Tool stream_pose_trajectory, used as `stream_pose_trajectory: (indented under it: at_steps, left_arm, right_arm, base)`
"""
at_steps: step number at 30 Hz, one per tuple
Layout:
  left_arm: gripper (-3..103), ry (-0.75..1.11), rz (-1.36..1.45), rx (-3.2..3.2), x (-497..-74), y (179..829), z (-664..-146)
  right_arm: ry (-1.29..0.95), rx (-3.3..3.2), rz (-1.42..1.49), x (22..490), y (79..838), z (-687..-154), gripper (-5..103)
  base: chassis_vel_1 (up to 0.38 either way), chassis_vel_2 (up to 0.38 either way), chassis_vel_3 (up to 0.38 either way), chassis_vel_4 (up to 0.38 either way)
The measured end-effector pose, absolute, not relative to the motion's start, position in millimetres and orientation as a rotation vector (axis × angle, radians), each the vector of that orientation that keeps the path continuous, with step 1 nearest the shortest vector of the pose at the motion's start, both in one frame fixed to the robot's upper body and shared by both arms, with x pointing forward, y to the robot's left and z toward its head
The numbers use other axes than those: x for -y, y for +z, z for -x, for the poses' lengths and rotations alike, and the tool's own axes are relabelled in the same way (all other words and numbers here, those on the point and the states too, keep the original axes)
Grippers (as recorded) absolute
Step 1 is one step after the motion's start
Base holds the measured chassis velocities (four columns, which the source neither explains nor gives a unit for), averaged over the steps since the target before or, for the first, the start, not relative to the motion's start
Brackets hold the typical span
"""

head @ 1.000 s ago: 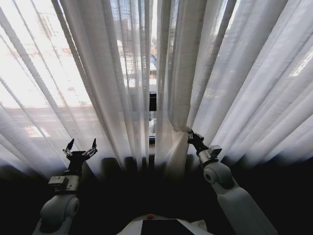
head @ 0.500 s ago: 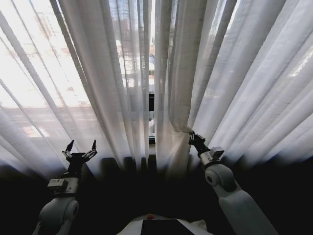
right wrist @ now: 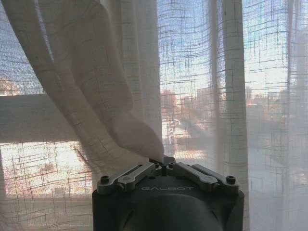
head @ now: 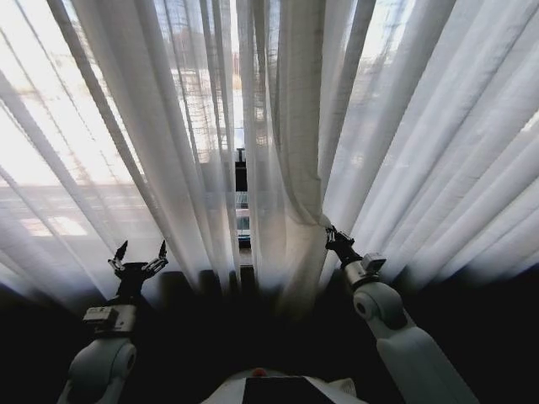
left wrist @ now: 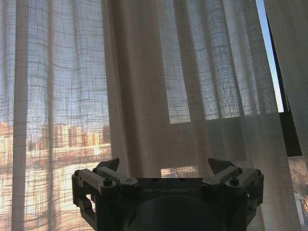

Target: Open the curtains by pulling them apart, changing their state from closed to fully open.

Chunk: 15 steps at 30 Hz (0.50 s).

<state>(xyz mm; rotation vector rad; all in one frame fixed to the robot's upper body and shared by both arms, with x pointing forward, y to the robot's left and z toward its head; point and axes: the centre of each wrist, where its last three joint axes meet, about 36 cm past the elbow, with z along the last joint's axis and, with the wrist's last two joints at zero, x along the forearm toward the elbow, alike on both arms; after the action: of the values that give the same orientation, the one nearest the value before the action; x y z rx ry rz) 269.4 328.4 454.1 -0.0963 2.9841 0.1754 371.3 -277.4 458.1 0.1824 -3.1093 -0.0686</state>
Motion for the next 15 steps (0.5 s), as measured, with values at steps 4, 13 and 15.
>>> stream_pose_trajectory:
  at_steps: [4,13,15]
  left_arm:
    - [100,0.177,0.096,-2.986,-328.8,453.7,-269.8]
    - [100,0.177,0.097,-2.988,-329.4,452.7,-270.3]
    - [100,0.177,0.097,-2.99,-329.6,452.1,-270.4]
  right_arm:
    - [-0.069,3.108,-0.181,277.9,456.8,-372.8,0]
    - [-0.071,3.105,-0.178,278.3,454.9,-375.2,0]
    - [-0.072,3.105,-0.177,278.2,454.7,-375.3,0]
  base:
    - [-0.131,-0.134,0.126,0.134]
    - [-0.148,-0.16,0.158,0.154]
    - [-0.176,-0.198,0.178,0.204]
